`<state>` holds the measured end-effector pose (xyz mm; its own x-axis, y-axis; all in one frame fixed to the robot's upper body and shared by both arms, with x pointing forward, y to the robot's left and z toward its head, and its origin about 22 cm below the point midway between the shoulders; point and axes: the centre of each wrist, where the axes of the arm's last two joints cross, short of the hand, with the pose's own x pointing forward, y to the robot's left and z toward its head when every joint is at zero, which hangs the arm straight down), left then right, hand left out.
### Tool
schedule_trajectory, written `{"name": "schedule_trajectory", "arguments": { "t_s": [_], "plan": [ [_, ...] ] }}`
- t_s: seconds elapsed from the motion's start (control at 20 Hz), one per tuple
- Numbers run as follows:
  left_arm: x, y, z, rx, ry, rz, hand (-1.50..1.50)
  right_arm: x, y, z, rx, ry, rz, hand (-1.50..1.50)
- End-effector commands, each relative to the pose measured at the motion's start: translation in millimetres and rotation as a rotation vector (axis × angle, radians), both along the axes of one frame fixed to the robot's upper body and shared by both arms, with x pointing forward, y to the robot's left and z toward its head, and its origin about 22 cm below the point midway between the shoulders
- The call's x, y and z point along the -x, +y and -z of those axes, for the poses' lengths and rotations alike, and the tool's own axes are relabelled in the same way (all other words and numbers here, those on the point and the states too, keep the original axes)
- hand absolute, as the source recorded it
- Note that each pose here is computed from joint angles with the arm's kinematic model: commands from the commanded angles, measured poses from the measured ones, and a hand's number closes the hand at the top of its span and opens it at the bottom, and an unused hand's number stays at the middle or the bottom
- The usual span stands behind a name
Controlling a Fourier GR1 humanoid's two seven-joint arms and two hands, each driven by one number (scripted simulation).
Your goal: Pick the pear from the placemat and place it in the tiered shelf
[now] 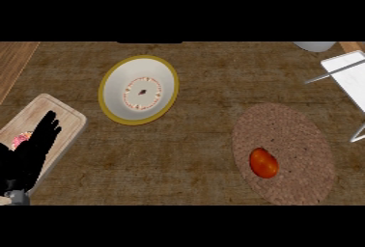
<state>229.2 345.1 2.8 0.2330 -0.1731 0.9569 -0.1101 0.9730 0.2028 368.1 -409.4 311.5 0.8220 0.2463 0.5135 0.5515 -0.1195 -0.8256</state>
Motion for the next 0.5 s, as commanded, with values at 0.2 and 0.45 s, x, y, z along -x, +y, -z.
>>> {"name": "schedule_trajectory", "arguments": {
  "t_s": [0.2,0.45],
  "plan": [
    [13.1,19.0,-7.4,-0.010,0.002,-0.003,0.00,-1.2,-26.6,28.9,0.019,0.102,0.003,-1.50],
    [-8.1,0.1,5.4,0.002,-0.007,0.006,0.00,-3.2,-35.6,43.3,0.008,-0.050,-0.036,-1.50]
  ]
}}
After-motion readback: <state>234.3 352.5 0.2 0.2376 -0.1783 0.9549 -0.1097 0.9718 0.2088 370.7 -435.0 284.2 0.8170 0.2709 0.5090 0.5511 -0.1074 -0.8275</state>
